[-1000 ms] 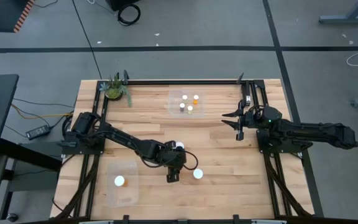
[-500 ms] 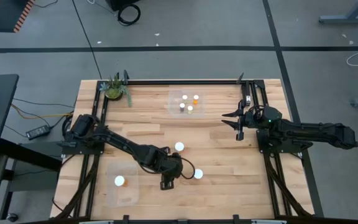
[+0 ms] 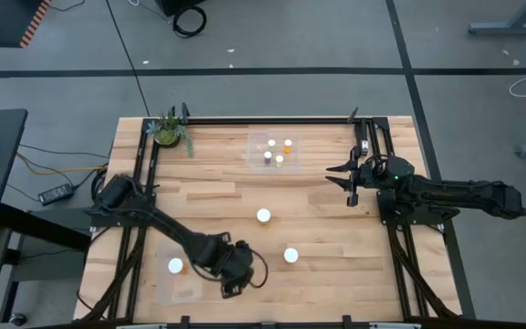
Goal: Pick and place medicine bottles into bin by pill shape (circle, oval)
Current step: Put the orange capsule bottle into the bottom transparent bin
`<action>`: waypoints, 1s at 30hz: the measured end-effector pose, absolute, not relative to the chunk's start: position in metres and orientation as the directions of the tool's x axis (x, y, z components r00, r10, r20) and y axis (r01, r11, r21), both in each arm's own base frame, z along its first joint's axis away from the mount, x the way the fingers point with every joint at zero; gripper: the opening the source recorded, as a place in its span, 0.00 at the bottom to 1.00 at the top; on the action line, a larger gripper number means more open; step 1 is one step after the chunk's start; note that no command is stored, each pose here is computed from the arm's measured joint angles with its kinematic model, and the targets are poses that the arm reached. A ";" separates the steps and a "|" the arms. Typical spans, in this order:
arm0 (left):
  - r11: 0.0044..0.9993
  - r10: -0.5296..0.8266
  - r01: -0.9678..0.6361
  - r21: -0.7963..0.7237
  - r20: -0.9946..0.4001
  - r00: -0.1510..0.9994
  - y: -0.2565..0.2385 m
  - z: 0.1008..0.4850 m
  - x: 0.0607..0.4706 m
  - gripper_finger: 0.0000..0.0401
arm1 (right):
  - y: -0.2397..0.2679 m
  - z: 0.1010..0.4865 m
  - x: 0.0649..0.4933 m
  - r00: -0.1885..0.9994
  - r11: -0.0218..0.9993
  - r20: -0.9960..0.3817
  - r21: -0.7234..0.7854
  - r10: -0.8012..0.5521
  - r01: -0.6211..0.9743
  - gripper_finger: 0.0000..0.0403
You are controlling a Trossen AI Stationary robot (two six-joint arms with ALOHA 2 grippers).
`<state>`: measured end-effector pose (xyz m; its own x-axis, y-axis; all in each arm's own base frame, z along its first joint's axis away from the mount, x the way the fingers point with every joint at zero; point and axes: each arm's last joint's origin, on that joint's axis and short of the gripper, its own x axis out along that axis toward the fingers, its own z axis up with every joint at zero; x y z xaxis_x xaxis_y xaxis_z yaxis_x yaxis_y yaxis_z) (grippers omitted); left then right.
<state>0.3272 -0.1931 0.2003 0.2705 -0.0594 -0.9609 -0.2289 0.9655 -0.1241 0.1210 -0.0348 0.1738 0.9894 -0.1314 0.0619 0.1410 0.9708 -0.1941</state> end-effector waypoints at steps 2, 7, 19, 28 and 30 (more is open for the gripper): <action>0.961 -0.049 -0.250 -0.115 -0.966 0.254 -0.199 0.200 0.322 0.55 | -0.035 0.174 0.121 0.989 0.971 0.062 -0.194 -0.131 0.141 0.29; 0.948 -0.029 -0.300 -0.107 -0.968 0.251 -0.209 0.199 0.313 0.58 | -0.035 0.174 0.121 0.989 0.971 0.062 -0.194 -0.131 0.141 0.29; 0.932 -0.020 -0.348 -0.100 -0.974 0.226 -0.221 0.199 0.301 0.57 | -0.035 0.174 0.121 0.989 0.971 0.062 -0.194 -0.131 0.141 0.29; 0.929 -0.026 -0.352 -0.116 -0.968 0.250 -0.219 0.213 0.295 0.54 | -0.035 0.174 0.121 0.989 0.971 0.062 -0.194 -0.131 0.141 0.29; 0.927 -0.020 -0.353 -0.125 -0.958 0.287 -0.217 0.222 0.292 0.54 | -0.035 0.174 0.121 0.989 0.971 0.062 -0.194 -0.131 0.141 0.29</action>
